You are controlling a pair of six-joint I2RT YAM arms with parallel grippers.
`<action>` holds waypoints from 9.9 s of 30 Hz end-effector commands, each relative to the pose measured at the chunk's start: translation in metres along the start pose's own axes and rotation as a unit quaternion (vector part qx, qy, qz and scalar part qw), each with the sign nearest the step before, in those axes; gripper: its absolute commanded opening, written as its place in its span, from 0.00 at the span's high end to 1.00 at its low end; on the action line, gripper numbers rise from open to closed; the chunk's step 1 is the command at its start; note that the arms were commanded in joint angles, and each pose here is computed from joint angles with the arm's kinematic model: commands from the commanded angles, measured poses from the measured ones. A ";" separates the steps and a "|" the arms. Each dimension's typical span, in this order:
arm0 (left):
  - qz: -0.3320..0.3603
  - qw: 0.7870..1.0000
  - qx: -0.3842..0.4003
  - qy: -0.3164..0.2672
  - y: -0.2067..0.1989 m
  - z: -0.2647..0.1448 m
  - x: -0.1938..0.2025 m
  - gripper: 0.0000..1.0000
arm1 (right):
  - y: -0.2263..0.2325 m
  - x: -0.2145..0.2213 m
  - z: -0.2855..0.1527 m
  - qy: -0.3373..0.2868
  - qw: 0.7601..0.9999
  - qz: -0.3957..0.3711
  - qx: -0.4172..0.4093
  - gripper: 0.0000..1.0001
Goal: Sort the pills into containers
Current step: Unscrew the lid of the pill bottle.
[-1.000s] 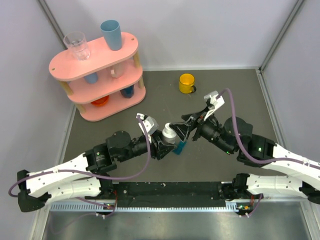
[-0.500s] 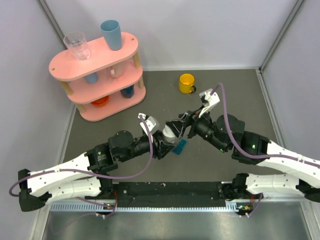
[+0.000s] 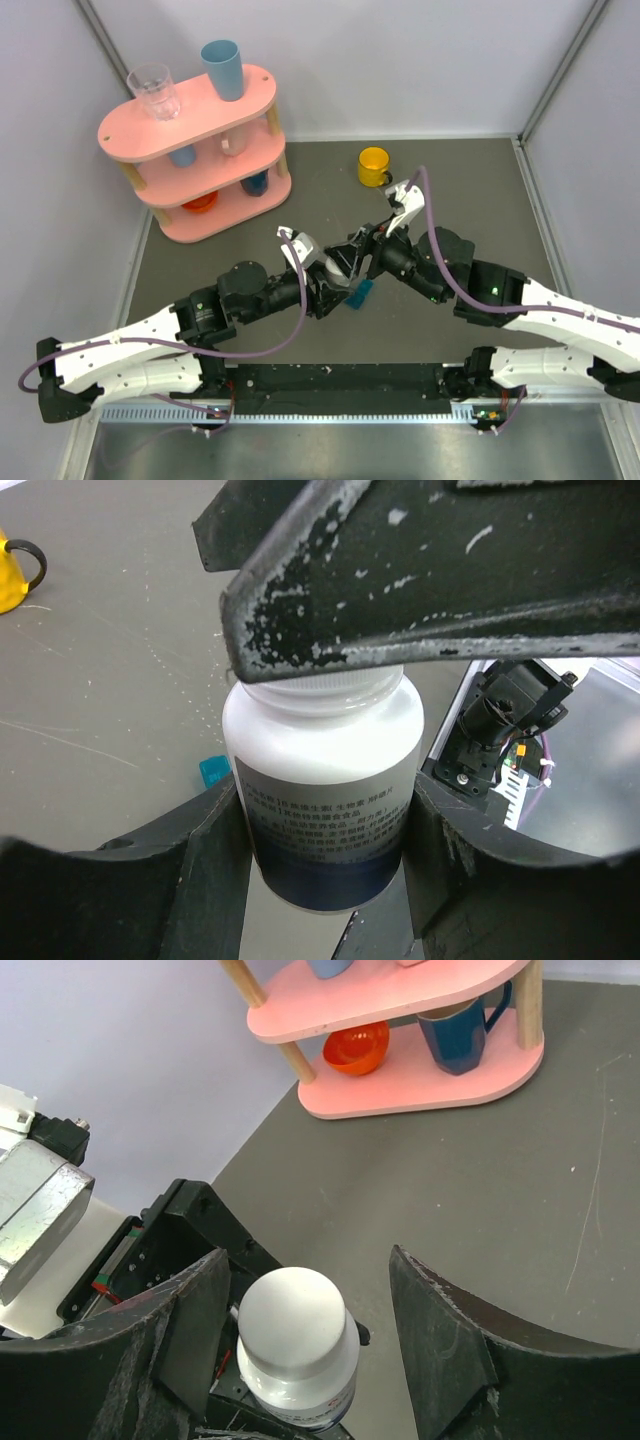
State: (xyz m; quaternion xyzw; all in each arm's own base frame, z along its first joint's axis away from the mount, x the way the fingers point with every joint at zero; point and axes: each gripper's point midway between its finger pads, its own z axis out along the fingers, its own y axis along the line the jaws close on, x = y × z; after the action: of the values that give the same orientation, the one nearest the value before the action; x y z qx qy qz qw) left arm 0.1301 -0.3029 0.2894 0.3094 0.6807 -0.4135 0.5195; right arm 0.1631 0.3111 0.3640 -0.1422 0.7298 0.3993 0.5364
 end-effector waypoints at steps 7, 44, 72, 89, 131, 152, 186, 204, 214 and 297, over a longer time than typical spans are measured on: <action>0.000 0.999 0.006 -0.045 -0.006 -0.001 -0.031 1.00 | 0.017 -0.015 -0.002 -0.012 0.999 0.016 -0.028 0.43; 0.001 0.999 -0.003 -0.048 -0.002 -0.003 -0.033 1.00 | 0.016 -0.003 -0.001 0.004 0.999 0.017 -0.033 0.47; -0.003 0.998 -0.013 -0.054 0.001 -0.006 -0.034 1.00 | 0.020 0.005 0.000 0.016 0.999 0.017 -0.044 0.72; -0.013 0.998 0.024 -0.063 -0.012 -0.012 -0.038 1.00 | 0.035 0.004 -0.015 0.027 0.994 -0.017 -0.104 1.00; 0.032 0.921 0.383 -0.060 -0.127 -0.061 -0.040 1.00 | 0.130 0.002 -0.118 0.026 0.874 -0.098 -0.475 1.00; 0.031 0.920 0.388 -0.041 -0.127 -0.057 -0.027 1.00 | 0.132 -0.029 -0.124 -0.035 0.880 -0.089 -0.465 1.00; 0.029 0.983 0.179 0.020 -0.059 -0.013 -0.002 1.00 | 0.031 0.002 -0.054 0.034 0.987 -0.055 -0.145 1.00; 0.030 0.983 0.180 0.020 -0.061 -0.009 -0.007 1.00 | 0.034 0.018 -0.057 0.061 0.981 -0.075 -0.168 1.00; 0.027 0.983 0.183 0.007 -0.063 -0.016 -0.015 1.00 | 0.020 0.026 -0.054 0.069 0.985 -0.086 -0.136 1.00; 0.012 0.986 0.144 -0.080 -0.034 -0.022 0.022 1.00 | -0.052 -0.002 -0.083 -0.045 0.999 -0.003 0.013 1.00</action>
State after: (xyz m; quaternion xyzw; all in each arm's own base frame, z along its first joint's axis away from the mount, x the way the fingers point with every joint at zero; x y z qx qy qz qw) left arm 0.0795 -0.2963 0.2765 0.3687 0.5957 -0.5165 0.4925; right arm 0.1423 0.2199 0.3691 -0.1279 0.6922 0.4022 0.5855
